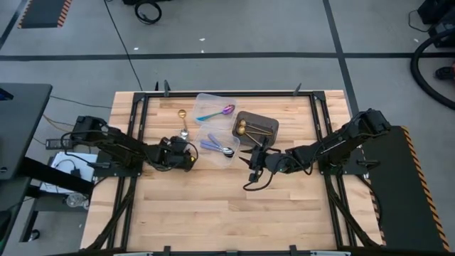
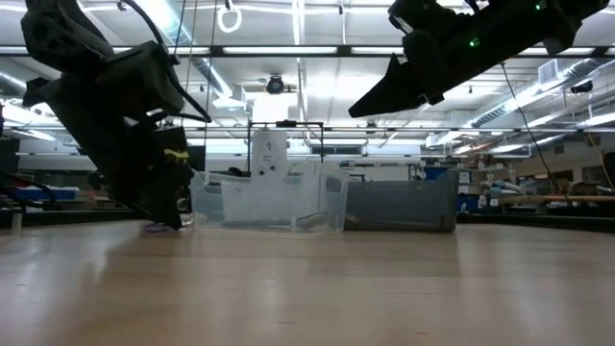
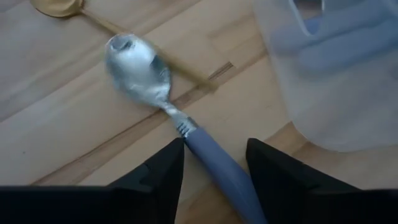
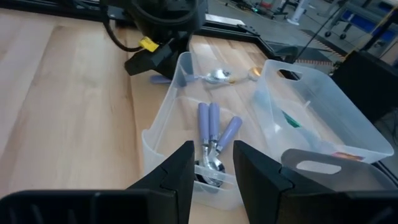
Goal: Sort silverware by color (type)
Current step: Put the purple spoon into the bottom transparent bin
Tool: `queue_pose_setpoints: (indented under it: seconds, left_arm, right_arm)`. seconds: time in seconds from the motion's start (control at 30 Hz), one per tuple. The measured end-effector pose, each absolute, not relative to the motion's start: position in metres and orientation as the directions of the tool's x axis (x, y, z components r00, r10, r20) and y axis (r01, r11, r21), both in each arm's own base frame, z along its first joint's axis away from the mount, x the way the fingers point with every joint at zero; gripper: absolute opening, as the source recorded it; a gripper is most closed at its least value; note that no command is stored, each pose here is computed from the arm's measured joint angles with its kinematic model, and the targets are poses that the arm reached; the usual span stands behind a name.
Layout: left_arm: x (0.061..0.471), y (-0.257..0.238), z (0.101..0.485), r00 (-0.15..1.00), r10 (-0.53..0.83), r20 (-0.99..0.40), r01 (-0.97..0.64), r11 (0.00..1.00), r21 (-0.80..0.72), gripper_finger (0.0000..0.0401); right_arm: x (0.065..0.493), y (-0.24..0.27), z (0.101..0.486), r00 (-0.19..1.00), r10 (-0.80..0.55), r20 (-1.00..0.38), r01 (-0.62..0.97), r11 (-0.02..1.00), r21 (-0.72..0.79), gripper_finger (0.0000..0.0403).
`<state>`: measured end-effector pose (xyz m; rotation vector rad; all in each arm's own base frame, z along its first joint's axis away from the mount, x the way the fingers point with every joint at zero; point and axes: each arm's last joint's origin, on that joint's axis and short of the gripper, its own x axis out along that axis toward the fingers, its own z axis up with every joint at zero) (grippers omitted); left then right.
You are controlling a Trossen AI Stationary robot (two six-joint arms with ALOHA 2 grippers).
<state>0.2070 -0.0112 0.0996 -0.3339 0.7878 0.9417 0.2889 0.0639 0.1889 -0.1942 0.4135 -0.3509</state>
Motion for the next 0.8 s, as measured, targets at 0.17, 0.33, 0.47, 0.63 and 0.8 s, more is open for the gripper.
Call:
queue_pose_setpoints:
  seconds: [0.17, 0.33, 0.47, 0.63, 0.8]
  left_arm:
    - [0.2054, -0.0113, 0.1, 0.334, 0.566, -0.754, -0.816, 0.574, 0.07, 0.0169]
    - [0.2034, -0.0122, 0.099, 0.32, 0.524, -0.789, -0.804, 0.59, 0.066, 0.0132]
    - [0.2016, -0.0126, 0.0983, 0.302, 0.505, -0.808, -0.798, 0.598, 0.075, 0.0096]
    - [0.1995, -0.0128, 0.0978, 0.284, 0.498, -0.82, -0.804, 0.589, 0.079, 0.0054]
    - [0.1973, -0.0129, 0.1013, 0.283, 0.479, -0.831, -0.8, 0.595, 0.071, 0.0054]
  right_arm:
    - [0.2883, 0.0653, 0.1883, 0.857, -0.364, -0.364, 0.292, 0.926, -0.238, 0.0121]
    - [0.2873, 0.0684, 0.1877, 0.859, -0.356, -0.369, 0.281, 0.929, -0.24, 0.0121]
    - [0.2871, 0.0689, 0.1877, 0.859, -0.354, -0.369, 0.281, 0.93, -0.239, 0.0121]
    - [0.2866, 0.0708, 0.1876, 0.86, -0.353, -0.369, 0.278, 0.93, -0.24, 0.0121]
    - [0.2861, 0.0727, 0.1878, 0.862, -0.35, -0.367, 0.273, 0.93, -0.245, 0.0121]
